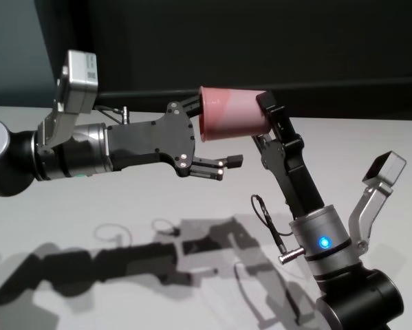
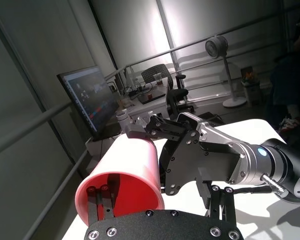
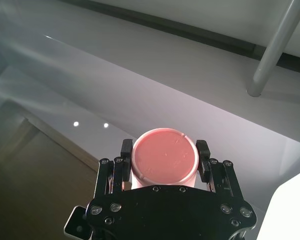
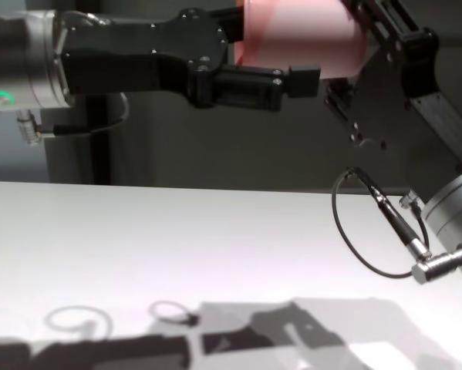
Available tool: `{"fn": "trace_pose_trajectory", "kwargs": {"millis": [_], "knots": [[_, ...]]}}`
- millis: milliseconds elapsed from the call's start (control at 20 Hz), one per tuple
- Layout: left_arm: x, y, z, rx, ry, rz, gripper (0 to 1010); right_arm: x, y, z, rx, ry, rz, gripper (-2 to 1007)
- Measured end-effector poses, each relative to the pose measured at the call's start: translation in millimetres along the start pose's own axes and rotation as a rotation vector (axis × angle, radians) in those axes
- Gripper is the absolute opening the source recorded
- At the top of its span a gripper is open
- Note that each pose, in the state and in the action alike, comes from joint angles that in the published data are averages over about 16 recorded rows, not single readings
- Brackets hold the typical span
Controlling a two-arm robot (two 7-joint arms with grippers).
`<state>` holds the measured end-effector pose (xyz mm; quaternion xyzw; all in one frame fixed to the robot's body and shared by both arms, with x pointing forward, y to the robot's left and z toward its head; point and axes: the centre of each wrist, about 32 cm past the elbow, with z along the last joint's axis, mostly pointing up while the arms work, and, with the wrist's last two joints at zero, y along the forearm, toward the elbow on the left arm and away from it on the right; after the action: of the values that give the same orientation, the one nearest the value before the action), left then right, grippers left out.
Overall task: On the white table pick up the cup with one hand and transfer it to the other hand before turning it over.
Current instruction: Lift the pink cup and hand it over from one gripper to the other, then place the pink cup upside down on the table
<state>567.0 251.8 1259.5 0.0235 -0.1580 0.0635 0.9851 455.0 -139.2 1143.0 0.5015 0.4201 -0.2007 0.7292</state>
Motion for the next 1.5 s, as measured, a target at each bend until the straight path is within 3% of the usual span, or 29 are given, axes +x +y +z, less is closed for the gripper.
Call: {"fn": "trace_pose_trajectory", "kwargs": {"millis": [450, 850, 1200, 1500], "knots": [[-2.8, 8.0, -0.4, 0.015, 0.000, 0.009, 1001, 0.0, 0.0, 0.0, 0.000, 0.000, 0.000, 738], [-9.2, 23.9, -0.4, 0.039, 0.006, 0.045, 1001, 0.0, 0.0, 0.0, 0.000, 0.000, 0.001, 738], [-22.3, 46.3, -2.0, 0.076, 0.024, 0.143, 1001, 0.0, 0.0, 0.0, 0.000, 0.000, 0.001, 738], [-39.3, 64.5, -5.6, 0.132, 0.037, 0.287, 1001, 0.0, 0.0, 0.0, 0.000, 0.000, 0.000, 738]]}}
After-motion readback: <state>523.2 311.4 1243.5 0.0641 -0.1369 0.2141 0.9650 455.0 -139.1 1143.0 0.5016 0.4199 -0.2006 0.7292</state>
